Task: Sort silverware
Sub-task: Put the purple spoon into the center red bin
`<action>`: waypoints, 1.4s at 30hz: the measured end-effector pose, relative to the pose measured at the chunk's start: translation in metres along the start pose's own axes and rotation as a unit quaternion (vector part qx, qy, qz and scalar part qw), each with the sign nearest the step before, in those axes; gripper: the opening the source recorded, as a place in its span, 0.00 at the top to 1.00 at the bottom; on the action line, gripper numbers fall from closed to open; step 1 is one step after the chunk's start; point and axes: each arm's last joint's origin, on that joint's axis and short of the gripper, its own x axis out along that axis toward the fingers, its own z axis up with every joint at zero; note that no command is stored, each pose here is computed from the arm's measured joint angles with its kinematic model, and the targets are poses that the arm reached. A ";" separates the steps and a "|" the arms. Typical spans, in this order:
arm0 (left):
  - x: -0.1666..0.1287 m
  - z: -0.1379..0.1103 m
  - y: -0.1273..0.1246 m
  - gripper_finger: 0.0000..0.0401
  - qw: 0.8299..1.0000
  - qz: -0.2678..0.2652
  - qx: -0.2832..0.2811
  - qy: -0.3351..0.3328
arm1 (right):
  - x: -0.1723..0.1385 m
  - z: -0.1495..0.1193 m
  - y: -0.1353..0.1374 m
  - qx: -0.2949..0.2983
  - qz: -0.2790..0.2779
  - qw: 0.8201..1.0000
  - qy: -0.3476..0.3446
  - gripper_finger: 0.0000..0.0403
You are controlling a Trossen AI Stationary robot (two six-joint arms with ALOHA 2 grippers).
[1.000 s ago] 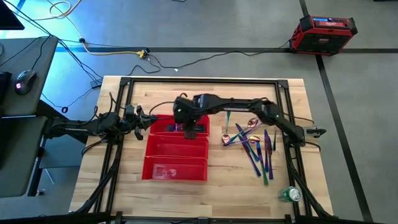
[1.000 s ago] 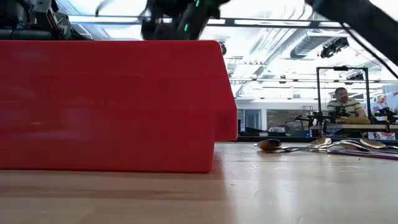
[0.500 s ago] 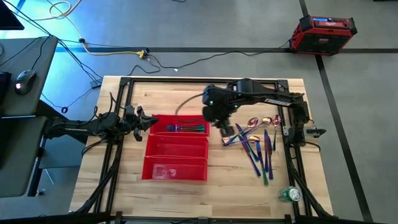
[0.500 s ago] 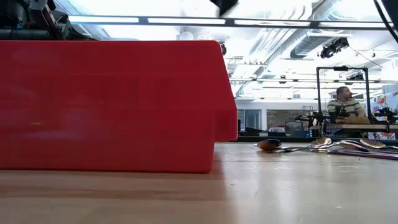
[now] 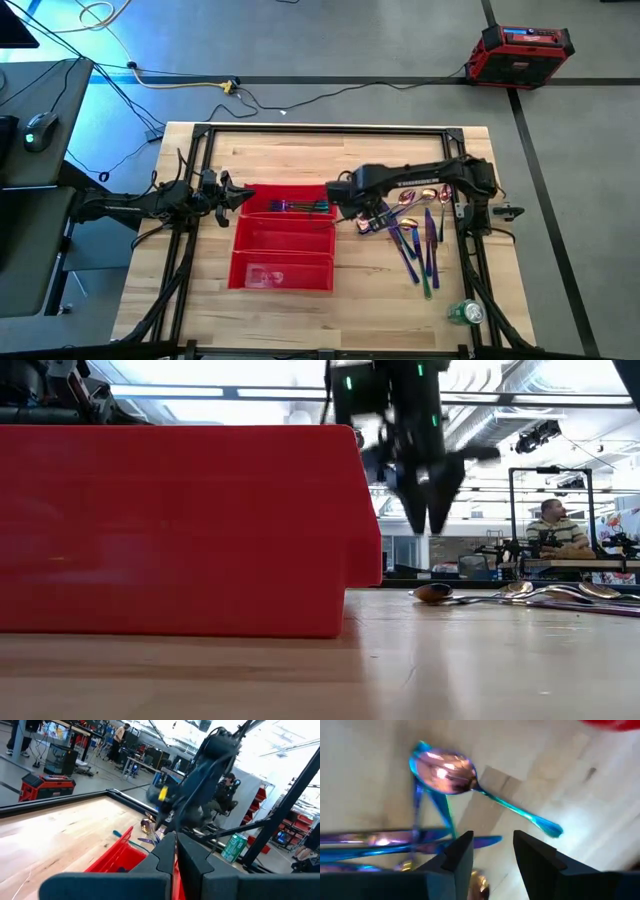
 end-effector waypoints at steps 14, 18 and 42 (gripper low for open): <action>0.000 0.000 0.001 1.00 1.000 0.014 0.004 -0.006 | 0.042 -0.027 -0.011 -0.093 0.020 0.993 -0.069 0.68; 0.000 0.000 0.001 1.00 1.000 0.016 0.007 -0.007 | 0.043 -0.031 -0.011 -0.209 0.026 0.976 -0.064 0.68; 0.000 -0.001 0.001 1.00 1.000 0.019 0.009 -0.002 | 0.075 -0.017 -0.027 -0.241 -0.001 0.969 -0.054 0.83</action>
